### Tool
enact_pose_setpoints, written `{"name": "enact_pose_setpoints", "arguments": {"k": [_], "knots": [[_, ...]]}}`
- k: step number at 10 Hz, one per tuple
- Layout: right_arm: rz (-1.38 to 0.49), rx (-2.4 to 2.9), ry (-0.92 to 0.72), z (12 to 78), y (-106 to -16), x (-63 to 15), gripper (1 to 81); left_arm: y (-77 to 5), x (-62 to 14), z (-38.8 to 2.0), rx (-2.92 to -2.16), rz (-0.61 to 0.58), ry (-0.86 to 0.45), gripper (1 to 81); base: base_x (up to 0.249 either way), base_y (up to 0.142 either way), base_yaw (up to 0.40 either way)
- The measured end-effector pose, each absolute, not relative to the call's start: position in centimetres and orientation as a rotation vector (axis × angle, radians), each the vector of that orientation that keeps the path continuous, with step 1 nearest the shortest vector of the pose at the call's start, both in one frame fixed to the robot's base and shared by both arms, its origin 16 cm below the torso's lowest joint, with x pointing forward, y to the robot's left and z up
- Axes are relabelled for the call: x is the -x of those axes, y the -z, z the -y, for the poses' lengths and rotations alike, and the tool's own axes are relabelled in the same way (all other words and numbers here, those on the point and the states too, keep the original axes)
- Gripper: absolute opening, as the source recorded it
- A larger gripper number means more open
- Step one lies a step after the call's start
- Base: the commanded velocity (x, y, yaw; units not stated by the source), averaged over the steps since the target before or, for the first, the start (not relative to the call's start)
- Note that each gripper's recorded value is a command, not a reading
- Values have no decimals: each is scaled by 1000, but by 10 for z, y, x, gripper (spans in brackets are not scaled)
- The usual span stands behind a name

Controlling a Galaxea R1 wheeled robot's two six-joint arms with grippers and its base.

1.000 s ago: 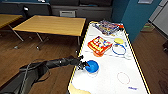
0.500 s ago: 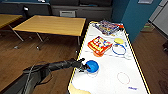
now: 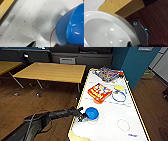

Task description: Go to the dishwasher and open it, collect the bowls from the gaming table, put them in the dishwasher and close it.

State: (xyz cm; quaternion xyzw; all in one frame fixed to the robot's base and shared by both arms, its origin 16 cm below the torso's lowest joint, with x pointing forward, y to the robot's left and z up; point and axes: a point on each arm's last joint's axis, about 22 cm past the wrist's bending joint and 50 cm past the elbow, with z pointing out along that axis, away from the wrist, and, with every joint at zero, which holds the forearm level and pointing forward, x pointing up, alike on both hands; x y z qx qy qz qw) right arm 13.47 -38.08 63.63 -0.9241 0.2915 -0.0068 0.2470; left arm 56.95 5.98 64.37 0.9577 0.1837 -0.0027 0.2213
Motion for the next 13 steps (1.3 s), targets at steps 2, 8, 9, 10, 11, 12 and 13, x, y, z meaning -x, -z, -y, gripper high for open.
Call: {"name": "enact_pose_setpoints", "arguments": {"k": [2,8,9,10,11,12,13], "knots": [[-794,2521,16,381,-636,-134,10,-654,-574,-45,-2648,-474,-64,10,0,0,0],[-786,2522,22,382,-636,-138,10,-689,-552,-65,-2725,-298,-80,10,0,0,0],[-787,2518,22,379,-635,-137,10,-715,-560,-65,-2704,-236,-128,10,0,0,0],[-788,2513,10,375,-634,-133,10,-740,-560,-64,-2675,-165,-164,10,0,0,0],[-792,2518,-3,376,-633,-126,10,-761,-555,-70,-2651,-101,-188,10,0,0,0],[-795,2527,-16,379,-632,-120,10,-773,-551,-98,-2655,-80,-215,10,0,0,0],[-798,2534,-24,382,-631,-115,10,-782,-547,-136,-2683,-89,-240,10,0,0,0]]}}
